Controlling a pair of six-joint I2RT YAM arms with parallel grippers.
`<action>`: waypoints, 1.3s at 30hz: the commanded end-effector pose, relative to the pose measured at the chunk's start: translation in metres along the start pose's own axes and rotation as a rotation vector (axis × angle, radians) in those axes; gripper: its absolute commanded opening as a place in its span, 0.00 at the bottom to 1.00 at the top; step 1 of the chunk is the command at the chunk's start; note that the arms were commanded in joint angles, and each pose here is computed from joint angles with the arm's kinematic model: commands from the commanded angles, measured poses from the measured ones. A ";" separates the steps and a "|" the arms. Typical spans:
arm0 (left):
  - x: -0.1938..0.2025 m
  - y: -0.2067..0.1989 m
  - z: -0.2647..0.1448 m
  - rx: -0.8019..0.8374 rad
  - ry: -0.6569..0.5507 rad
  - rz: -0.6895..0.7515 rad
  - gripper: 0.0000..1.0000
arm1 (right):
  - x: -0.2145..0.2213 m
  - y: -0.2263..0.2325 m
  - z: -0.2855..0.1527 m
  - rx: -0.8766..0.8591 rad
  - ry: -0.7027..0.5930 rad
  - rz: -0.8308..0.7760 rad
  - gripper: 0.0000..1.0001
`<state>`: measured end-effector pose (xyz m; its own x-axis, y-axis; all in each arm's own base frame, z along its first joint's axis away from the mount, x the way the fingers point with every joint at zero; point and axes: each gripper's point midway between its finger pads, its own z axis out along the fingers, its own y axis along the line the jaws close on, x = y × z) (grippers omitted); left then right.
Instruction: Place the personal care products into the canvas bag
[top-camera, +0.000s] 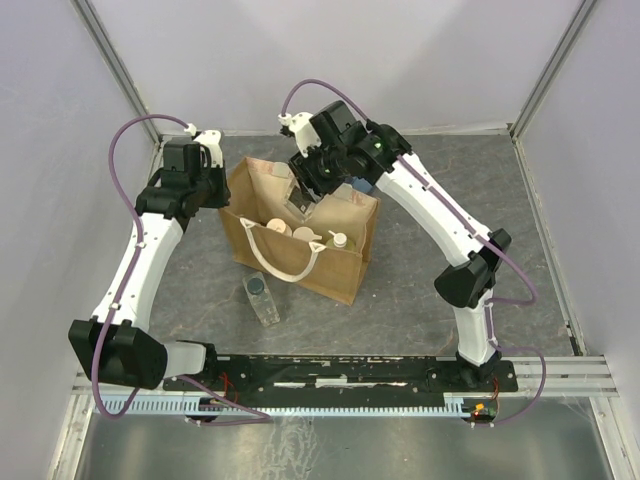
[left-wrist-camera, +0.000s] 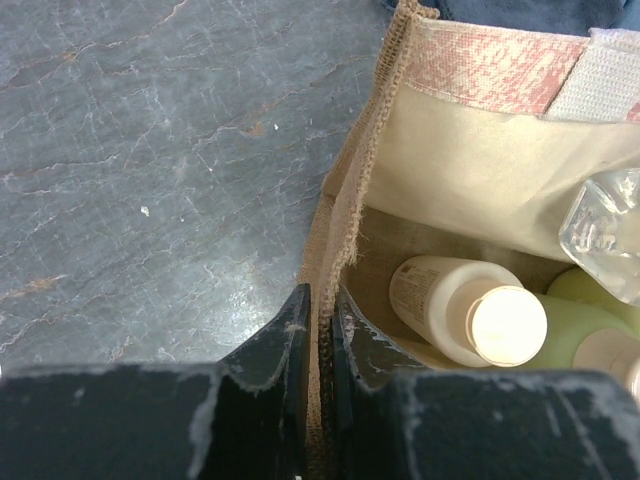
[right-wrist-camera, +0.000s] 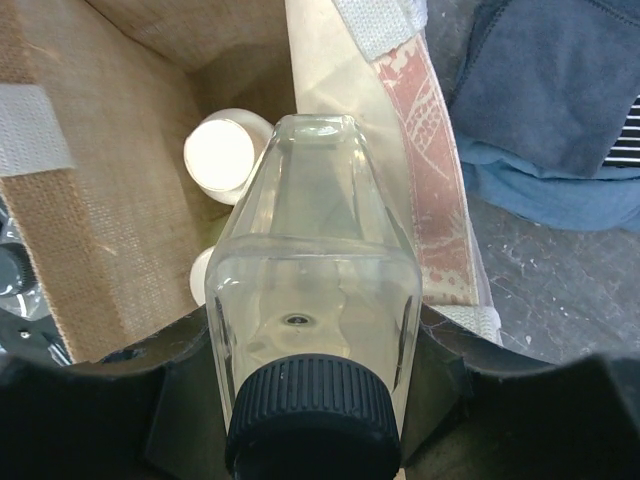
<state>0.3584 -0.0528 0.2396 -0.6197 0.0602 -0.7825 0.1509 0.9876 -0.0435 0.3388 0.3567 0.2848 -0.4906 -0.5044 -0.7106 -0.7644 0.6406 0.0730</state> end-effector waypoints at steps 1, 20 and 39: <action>-0.027 0.007 -0.005 -0.028 -0.077 0.070 0.18 | -0.029 -0.013 -0.013 0.071 -0.116 -0.080 0.01; -0.033 0.007 0.000 -0.027 -0.076 0.069 0.18 | 0.029 0.018 0.049 -0.001 0.104 -0.178 0.01; -0.033 0.005 -0.005 -0.021 -0.085 0.055 0.18 | 0.075 0.018 0.088 0.062 0.291 -0.178 0.31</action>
<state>0.3652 -0.0527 0.2390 -0.6241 0.0889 -0.7763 0.1681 0.9855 -0.0223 0.3213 0.3657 0.1340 -0.4833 -0.7926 -0.3717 -0.8394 0.5402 -0.0607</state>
